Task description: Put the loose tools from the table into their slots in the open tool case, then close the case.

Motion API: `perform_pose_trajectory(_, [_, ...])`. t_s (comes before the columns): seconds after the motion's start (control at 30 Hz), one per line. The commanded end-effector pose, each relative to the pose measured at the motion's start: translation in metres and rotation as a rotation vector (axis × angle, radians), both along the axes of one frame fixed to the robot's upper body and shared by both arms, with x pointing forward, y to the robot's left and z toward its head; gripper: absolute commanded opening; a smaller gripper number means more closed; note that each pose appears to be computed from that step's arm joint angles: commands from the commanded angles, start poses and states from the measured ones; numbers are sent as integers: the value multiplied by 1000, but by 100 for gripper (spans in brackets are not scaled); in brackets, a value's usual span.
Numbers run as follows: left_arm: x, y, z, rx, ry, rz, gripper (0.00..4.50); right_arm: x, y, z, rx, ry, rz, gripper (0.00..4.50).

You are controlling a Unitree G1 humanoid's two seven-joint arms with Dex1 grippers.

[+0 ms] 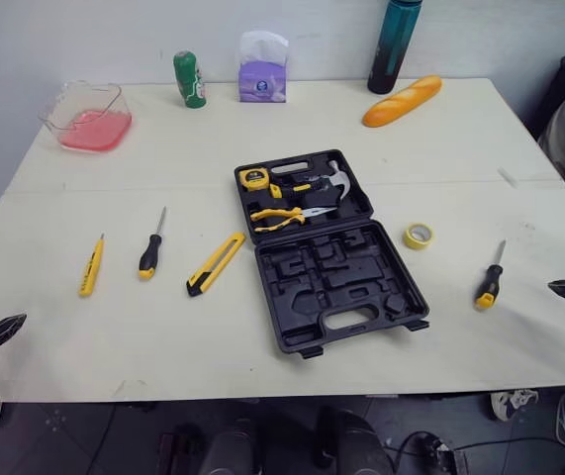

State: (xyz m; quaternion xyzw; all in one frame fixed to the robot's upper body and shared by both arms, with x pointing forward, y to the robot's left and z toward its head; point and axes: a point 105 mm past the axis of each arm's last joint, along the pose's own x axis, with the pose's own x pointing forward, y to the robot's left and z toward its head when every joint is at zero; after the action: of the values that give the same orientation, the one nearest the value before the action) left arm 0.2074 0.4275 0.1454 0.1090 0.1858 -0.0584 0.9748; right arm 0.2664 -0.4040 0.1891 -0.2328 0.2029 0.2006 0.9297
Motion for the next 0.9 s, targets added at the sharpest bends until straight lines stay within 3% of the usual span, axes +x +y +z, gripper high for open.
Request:
perform_pose_trajectory(0.03, [5, -2, 7, 27, -28, -20, 443, 0, -2, 18, -6, -56, -9, 450])
perform_pose_trajectory(0.67, [27, -9, 8, 16, -14, -76, 443, 5, -5, 24, -25, -124, -42, 450])
perform_pose_trajectory(0.9, [58, -63, 26, -20, -51, -260, 443, 23, 26, 46, 34, -239, 21, 450])
